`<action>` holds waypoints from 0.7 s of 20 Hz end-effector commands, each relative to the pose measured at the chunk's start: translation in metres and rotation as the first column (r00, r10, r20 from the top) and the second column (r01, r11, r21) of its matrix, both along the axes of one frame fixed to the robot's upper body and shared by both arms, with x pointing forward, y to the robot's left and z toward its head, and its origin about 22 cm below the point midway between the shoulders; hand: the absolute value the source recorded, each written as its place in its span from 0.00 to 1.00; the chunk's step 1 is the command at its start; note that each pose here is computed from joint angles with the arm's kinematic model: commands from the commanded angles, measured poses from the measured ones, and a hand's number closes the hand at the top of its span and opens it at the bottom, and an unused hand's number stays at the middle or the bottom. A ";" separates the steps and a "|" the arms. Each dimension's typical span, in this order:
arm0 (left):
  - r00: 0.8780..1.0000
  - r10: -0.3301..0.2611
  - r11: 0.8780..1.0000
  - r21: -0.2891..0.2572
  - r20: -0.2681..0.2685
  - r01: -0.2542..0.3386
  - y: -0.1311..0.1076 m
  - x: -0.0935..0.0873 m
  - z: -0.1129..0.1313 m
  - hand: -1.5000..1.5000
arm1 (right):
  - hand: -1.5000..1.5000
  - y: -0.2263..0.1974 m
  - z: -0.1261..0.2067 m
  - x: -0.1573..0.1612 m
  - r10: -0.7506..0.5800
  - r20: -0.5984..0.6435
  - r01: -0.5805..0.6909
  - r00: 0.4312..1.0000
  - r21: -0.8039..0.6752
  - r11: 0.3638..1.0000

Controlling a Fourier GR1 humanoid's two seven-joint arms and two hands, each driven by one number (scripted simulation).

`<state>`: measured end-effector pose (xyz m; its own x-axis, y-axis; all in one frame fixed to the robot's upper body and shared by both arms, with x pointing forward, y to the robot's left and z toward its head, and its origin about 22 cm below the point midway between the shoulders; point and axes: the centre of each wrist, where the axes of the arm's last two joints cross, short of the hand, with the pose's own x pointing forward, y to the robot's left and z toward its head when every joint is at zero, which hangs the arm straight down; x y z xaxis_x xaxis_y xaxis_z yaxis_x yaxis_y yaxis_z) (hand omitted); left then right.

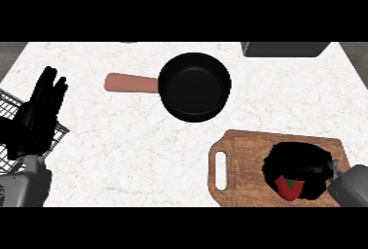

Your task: Pick the tomato from the cutting board and place it in the pot

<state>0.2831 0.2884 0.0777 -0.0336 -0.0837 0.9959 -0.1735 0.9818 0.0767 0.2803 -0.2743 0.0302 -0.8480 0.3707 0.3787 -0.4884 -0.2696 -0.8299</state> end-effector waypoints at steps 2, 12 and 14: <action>1.000 -0.015 1.000 0.012 -0.002 0.015 -0.007 0.000 0.004 0.50 | 1.00 0.092 -0.010 -0.004 -0.217 -0.026 0.217 0.976 0.004 0.976; 1.000 -0.019 1.000 0.005 -0.007 0.019 -0.009 0.004 0.002 0.50 | 1.00 0.194 0.008 0.004 -0.623 -0.024 0.621 0.782 0.114 0.775; 0.999 -0.037 0.999 -0.009 0.003 0.037 -0.014 0.004 0.002 0.50 | 1.00 0.210 0.019 0.001 -0.691 -0.010 0.683 0.722 0.163 0.712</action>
<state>0.2854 0.2807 0.0799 -0.0332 -0.0868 0.9957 -0.1555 0.9845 0.0806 0.2869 -0.1062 0.0357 -0.5168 0.7589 0.3963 -0.4914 0.1162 -0.8632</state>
